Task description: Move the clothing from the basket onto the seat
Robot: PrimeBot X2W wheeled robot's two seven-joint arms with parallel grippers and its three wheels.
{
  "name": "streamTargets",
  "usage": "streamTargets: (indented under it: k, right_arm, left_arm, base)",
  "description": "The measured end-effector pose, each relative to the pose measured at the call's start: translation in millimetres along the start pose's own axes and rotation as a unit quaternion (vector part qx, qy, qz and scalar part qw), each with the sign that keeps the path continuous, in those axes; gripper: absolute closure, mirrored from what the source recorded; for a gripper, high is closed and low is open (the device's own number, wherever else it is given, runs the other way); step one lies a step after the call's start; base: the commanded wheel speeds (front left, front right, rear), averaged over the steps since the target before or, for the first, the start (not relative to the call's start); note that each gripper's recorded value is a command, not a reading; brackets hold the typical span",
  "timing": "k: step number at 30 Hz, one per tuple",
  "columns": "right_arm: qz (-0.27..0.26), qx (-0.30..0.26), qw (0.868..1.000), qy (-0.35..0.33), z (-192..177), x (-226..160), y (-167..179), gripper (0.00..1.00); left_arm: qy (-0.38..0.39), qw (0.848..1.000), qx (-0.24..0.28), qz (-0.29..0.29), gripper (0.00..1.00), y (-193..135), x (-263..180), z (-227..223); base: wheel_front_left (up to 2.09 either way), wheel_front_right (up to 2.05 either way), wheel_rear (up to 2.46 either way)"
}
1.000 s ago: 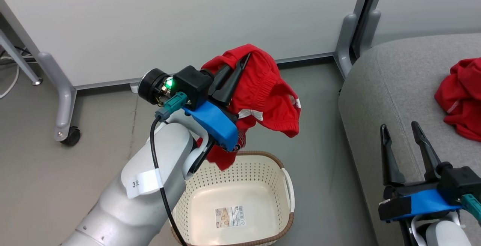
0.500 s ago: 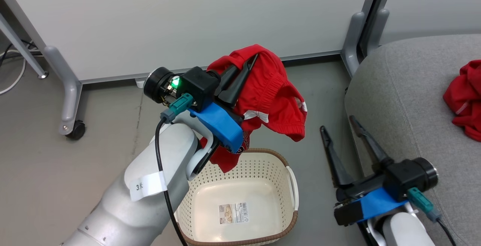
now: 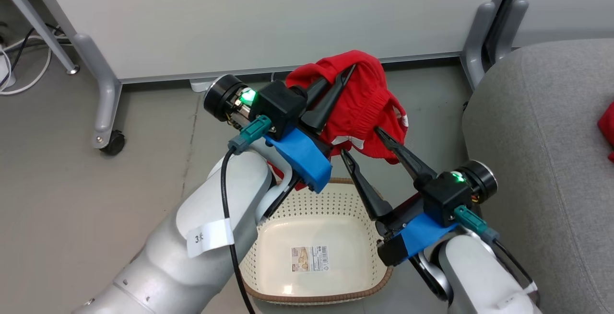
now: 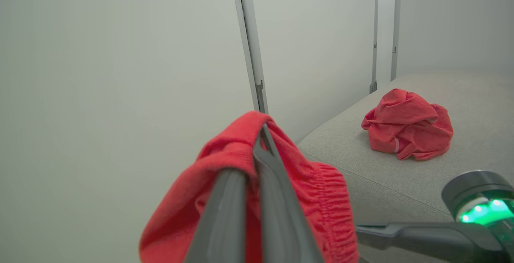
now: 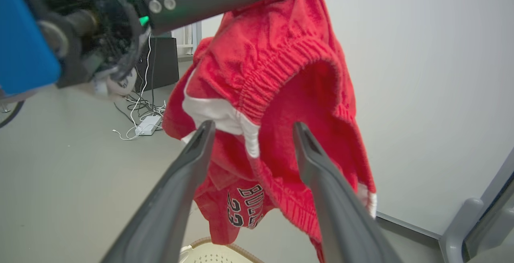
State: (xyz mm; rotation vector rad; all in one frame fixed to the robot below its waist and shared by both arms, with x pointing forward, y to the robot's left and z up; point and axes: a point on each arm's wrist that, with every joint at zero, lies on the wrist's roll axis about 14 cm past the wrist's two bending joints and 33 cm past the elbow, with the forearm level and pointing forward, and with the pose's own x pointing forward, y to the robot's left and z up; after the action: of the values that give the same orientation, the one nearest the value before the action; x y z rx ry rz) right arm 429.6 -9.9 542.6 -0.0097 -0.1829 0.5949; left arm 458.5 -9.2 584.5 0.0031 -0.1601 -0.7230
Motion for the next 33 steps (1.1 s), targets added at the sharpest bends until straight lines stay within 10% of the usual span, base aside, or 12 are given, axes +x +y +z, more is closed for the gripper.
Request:
streamTargets:
  k: [13, 14, 15, 16, 32, 33]
  right_arm:
    - [0.044, 0.009, 0.999, 0.005, -6, 42, 16, 0.00]
    - [0.047, 0.014, 0.999, 0.004, -6, 43, 18, 0.34]
    - [0.048, 0.020, 0.999, 0.002, -4, 45, 19, 0.94]
    - [0.048, 0.027, 0.998, -0.002, -2, 46, 20, 1.00]
    - [0.050, 0.034, 0.998, -0.001, -3, 45, 20, 1.00]
    - [0.049, 0.034, 0.998, 0.000, -3, 45, 20, 1.00]
  left_arm:
    - [0.005, 1.000, -0.002, -0.005, 1.00, -2, 3, -7]
    - [0.006, 1.000, -0.002, -0.005, 1.00, -2, 3, -7]
    - [0.006, 1.000, -0.002, -0.005, 1.00, -2, 3, -8]
    - [0.007, 1.000, -0.003, -0.005, 1.00, -2, 3, -8]
    - [0.011, 1.000, -0.007, -0.005, 1.00, -2, 5, -12]
    - [0.013, 1.000, -0.007, -0.005, 0.52, -1, 5, -14]
  base:
    - [0.00, 0.00, 0.00]
    - [0.00, 0.00, 0.00]
    - [0.00, 0.00, 0.00]
    - [0.00, 0.00, 0.00]
    - [0.00, 0.00, 0.00]
    - [0.00, 0.00, 0.00]
